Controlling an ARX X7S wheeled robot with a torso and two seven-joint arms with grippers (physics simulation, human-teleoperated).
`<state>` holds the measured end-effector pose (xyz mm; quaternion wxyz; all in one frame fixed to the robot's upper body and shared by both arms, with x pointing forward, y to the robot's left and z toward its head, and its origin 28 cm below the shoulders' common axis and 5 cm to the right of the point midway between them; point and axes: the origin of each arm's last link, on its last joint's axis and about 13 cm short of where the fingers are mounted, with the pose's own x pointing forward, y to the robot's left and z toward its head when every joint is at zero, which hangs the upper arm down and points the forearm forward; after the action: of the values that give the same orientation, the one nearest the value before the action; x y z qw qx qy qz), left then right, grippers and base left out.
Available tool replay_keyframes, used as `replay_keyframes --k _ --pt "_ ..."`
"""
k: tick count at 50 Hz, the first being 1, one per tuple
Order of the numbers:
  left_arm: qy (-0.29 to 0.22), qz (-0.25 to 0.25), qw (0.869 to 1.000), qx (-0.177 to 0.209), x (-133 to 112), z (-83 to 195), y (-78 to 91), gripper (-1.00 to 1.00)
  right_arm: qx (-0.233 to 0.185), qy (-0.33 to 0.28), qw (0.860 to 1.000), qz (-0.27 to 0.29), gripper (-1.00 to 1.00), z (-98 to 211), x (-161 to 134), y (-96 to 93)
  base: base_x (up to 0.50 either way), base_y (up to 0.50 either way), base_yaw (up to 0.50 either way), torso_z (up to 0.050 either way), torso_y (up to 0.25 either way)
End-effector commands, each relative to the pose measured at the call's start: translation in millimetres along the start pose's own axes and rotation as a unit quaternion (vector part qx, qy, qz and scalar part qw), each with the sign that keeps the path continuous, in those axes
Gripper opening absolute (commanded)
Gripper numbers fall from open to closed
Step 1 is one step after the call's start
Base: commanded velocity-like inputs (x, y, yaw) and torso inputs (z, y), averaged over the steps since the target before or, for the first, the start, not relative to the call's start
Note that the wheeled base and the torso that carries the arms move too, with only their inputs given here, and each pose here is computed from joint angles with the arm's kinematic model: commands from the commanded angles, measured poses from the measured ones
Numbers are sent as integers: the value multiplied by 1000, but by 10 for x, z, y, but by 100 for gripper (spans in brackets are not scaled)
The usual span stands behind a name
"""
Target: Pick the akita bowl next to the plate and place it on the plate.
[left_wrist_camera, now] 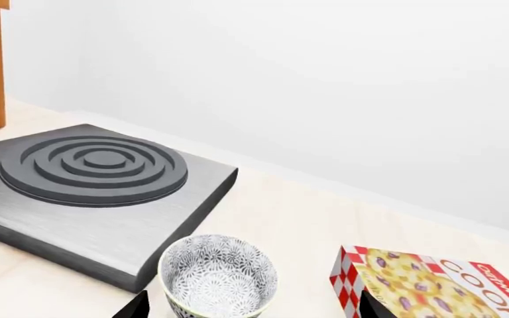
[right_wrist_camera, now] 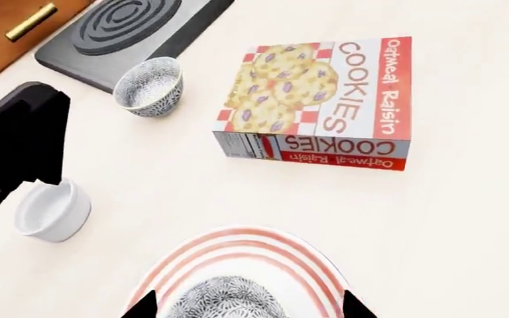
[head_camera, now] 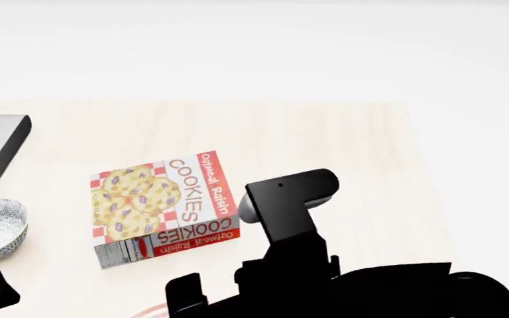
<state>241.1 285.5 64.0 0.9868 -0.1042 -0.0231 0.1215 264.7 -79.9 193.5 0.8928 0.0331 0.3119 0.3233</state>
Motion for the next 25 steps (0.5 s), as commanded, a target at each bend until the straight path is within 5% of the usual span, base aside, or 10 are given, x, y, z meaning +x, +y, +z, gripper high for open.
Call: replay_keyframes --k 1,25 --pt "1 0 1000 -1 5 -1 -2 100 -12 -90 995 -48 100 -36 -75 39 0 0 0 0 0" --pt "-1 -4 1000 1 1 -13 -1 100 -42 -221 954 -200 100 -509 -103 11 0 0 0 0 0"
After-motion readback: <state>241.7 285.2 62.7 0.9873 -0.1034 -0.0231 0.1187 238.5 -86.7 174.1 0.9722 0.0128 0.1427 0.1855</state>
